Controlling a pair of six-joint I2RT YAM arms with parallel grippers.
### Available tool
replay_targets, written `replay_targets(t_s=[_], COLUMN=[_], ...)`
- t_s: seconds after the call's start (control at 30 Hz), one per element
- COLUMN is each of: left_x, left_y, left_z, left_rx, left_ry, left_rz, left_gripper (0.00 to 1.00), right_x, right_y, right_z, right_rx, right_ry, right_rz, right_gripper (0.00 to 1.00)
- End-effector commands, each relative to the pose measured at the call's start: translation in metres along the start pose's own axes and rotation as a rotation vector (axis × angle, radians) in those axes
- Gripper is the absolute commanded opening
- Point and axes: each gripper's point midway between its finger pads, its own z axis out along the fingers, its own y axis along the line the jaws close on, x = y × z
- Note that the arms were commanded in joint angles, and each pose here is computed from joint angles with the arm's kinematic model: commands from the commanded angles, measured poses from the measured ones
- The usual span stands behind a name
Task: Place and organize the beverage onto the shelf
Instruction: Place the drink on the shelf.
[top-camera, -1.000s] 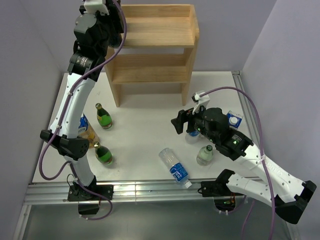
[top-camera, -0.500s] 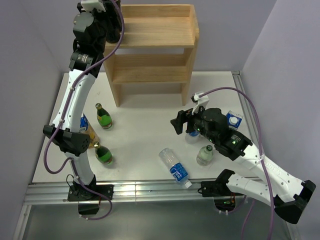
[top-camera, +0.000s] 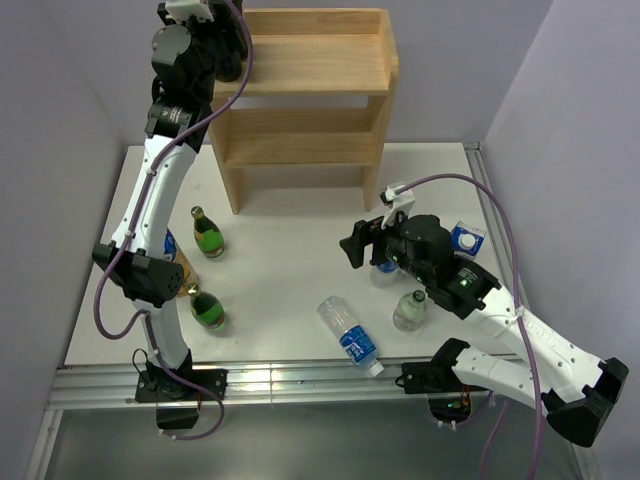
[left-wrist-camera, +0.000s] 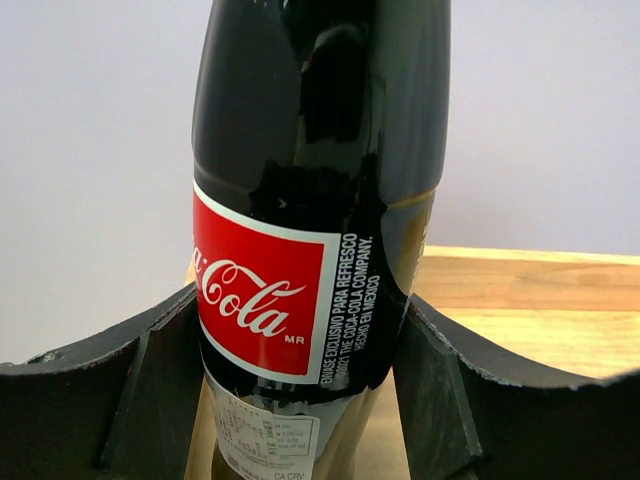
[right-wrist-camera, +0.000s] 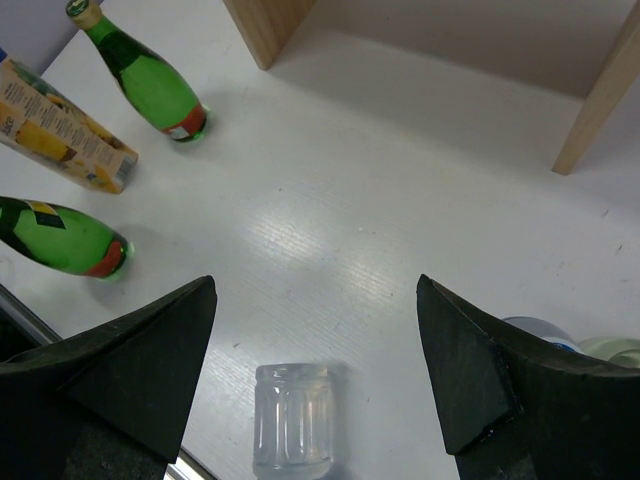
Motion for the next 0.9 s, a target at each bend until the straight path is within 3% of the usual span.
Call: replay_targets(t_s=[0.0,0.5,0.67,0.87], left_x=[-0.013,0.018,0.004,0.021], left_y=[-0.007,-0.012,-0.015,-0.023], left_z=[0.012,0.014,0.001,0.003], left_rx=[0.032,0.064,0.083,0.112], left_ry=[-0.081,-0.022,-0.026,0.047], left_rz=[-0.041,-0.045,-0.076,-0.092], left_gripper=[0.1,0.09,0.09,0.11], right_x=[-0.01,-0.007,-0.01,-0.012], right_y=[0.001,0.002,0.006,0.009], right_z=[0.003,0.005,0.003,0.001], right_rx=[-0.009,-0.016,-0.034,-0.05], right_ry=[-0.04,-0.03,-0.036,-0.041], right_rz=[0.015,0.012,0.019,0.03], right_gripper=[0.88,0.88,0.88,0.87])
